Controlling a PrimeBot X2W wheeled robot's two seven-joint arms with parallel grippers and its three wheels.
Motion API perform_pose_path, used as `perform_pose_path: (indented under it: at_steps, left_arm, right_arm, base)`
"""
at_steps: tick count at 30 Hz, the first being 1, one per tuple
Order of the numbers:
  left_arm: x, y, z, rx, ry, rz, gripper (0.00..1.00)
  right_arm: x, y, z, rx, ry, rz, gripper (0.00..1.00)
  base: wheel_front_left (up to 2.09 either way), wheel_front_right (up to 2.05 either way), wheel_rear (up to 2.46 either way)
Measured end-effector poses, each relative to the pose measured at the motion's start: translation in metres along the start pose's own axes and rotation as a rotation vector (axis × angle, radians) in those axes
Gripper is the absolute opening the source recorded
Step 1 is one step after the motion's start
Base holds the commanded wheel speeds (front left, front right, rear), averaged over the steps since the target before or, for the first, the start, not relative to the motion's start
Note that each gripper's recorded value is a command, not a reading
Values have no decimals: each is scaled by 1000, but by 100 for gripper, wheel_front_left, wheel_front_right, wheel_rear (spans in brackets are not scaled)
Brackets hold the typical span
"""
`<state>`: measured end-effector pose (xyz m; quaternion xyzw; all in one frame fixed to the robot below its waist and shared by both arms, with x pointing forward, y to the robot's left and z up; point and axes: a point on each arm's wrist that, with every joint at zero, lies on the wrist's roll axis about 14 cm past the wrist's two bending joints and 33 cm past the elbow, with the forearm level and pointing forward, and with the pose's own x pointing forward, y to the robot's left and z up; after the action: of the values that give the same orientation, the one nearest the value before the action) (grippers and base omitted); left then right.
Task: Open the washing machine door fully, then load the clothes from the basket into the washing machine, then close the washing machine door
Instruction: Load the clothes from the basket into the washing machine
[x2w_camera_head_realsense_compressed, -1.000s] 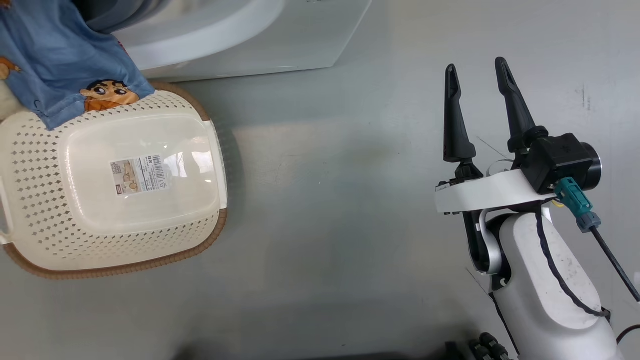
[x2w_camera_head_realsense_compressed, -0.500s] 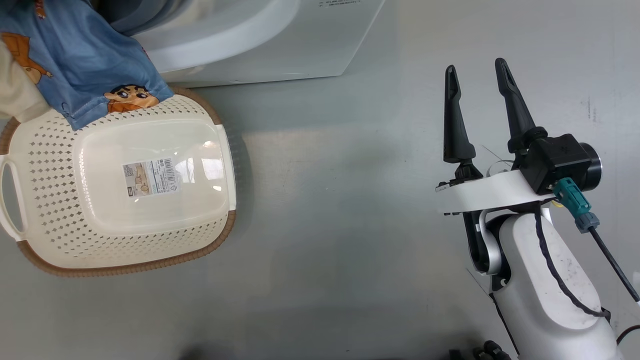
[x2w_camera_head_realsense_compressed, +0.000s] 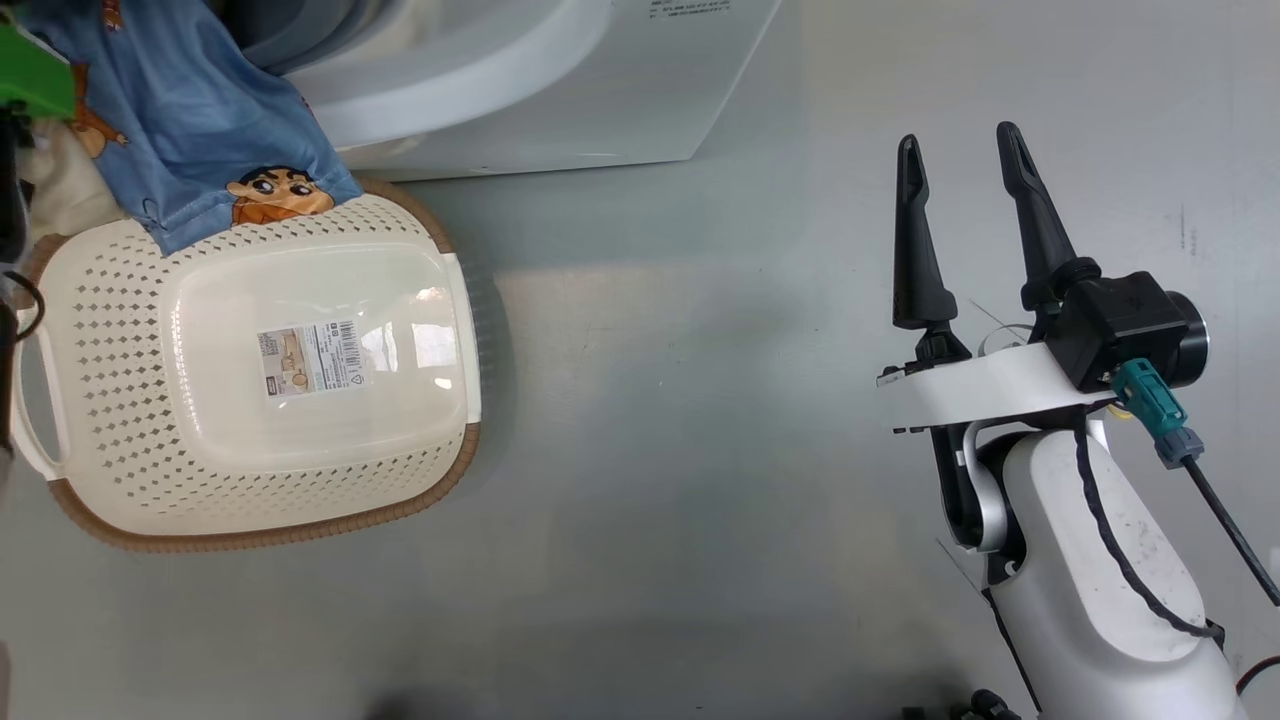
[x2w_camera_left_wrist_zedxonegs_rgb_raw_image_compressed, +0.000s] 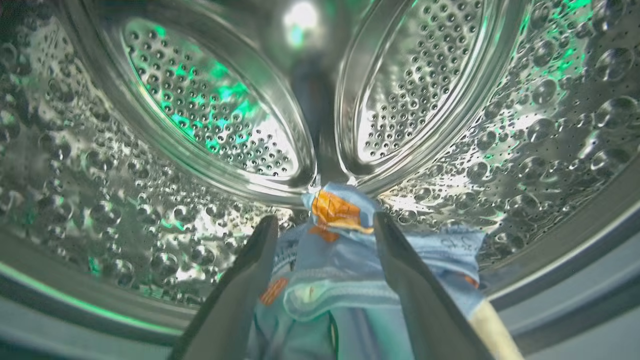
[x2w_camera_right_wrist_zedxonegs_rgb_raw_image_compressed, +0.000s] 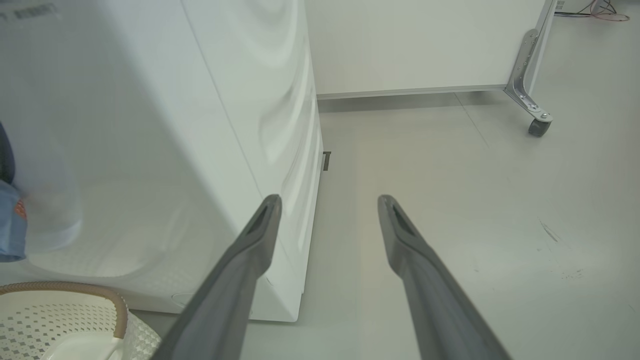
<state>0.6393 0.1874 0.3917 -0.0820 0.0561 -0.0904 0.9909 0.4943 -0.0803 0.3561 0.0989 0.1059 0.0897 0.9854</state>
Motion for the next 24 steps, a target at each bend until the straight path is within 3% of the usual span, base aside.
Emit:
perform_pose_path:
  at_steps: [9,24]
  left_arm:
    - [-21,6,-24,-40,64,33,100]
    - [-42,17,2,-84,-30,73,100]
  right_arm:
    - [1,-1,3,2,-9,-5,100]
    - [-2,3,5,7,-9,0,100]
  base:
    - [0,0,0]
    - [0,0,0]
